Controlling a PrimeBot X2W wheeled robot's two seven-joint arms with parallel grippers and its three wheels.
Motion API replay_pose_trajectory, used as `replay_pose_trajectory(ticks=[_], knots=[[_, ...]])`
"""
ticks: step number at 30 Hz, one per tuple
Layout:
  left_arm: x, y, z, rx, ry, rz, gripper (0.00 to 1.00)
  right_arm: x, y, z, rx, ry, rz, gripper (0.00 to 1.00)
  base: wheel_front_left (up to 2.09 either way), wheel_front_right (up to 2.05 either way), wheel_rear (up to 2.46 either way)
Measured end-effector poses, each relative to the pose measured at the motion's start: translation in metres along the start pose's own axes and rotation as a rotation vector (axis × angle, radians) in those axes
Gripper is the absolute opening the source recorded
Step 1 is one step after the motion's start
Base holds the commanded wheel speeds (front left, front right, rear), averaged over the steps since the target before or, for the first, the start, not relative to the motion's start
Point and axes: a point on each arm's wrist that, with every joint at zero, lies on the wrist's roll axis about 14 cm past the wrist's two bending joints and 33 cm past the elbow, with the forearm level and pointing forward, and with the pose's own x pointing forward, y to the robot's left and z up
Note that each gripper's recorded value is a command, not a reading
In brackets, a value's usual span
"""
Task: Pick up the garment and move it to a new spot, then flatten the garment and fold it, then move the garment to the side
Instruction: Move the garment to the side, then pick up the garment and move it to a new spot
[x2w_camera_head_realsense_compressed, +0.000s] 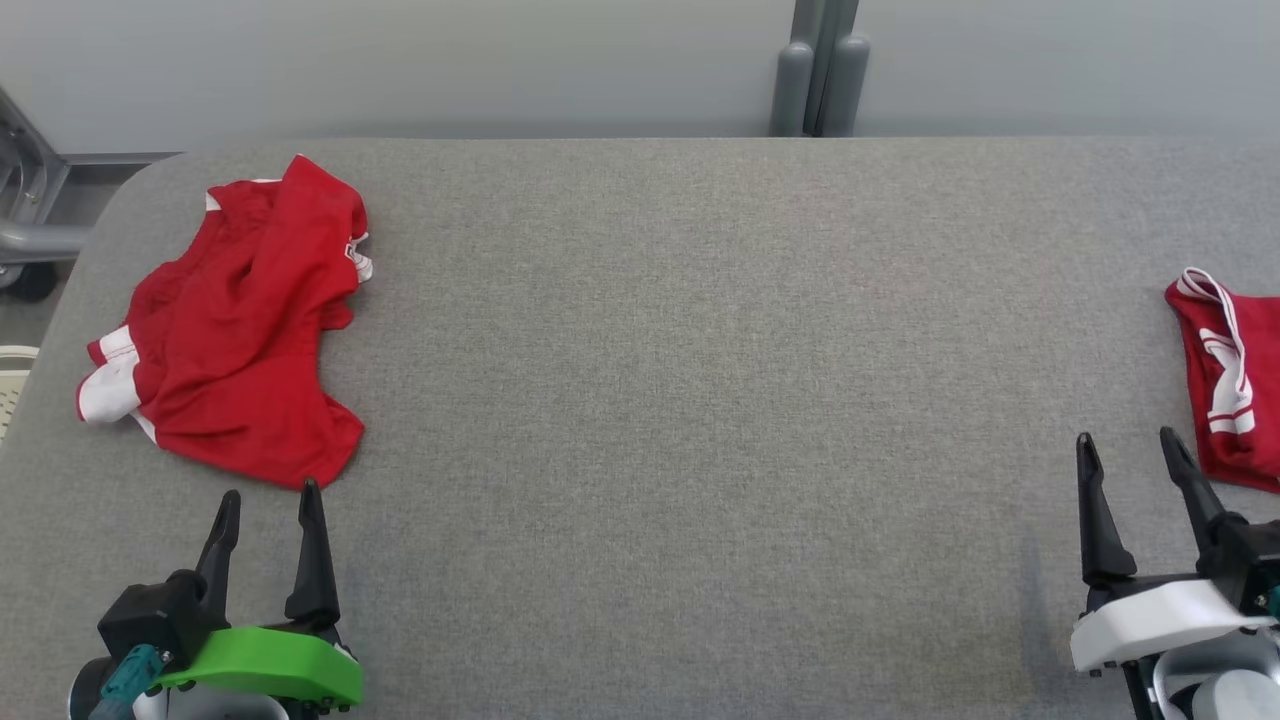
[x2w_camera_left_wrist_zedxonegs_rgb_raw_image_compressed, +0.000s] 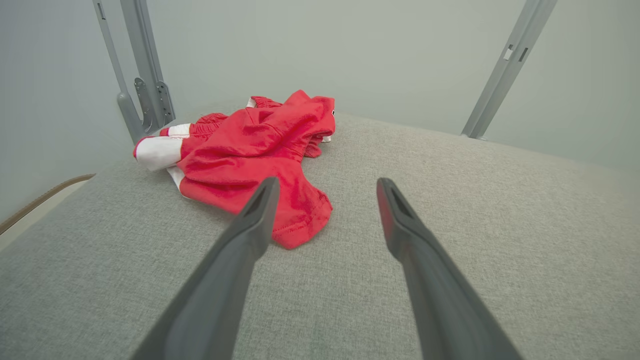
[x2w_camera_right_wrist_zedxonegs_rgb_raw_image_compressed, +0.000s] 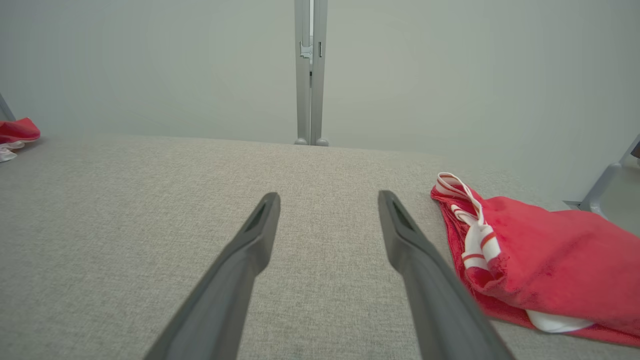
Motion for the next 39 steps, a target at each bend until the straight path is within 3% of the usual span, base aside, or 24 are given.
replay_pose_trajectory(ticks=[13, 19, 34, 39], knots=[[-0.008, -0.004, 0.009, -0.023, -0.046, -0.028, 1.00, -0.029, 0.004, -0.005, 0.026, 0.019, -0.041, 1.00, 0.00, 0.00, 0.00], [-0.017, 0.005, 0.015, -0.029, -0.074, 0.004, 1.00, -0.024, 0.018, 0.000, 0.025, 0.003, 0.006, 1.00, 0.00, 0.00, 0.00], [-0.118, 0.103, 0.015, -0.044, -0.122, 0.356, 1.00, 0.012, 0.147, 0.016, 0.049, -0.040, 0.388, 1.00, 0.00, 0.00, 0.00], [-0.140, 0.118, 0.024, -0.053, -0.166, 0.424, 1.00, 0.019, 0.179, 0.026, 0.047, -0.069, 0.484, 1.00, 0.00, 0.00, 0.00]])
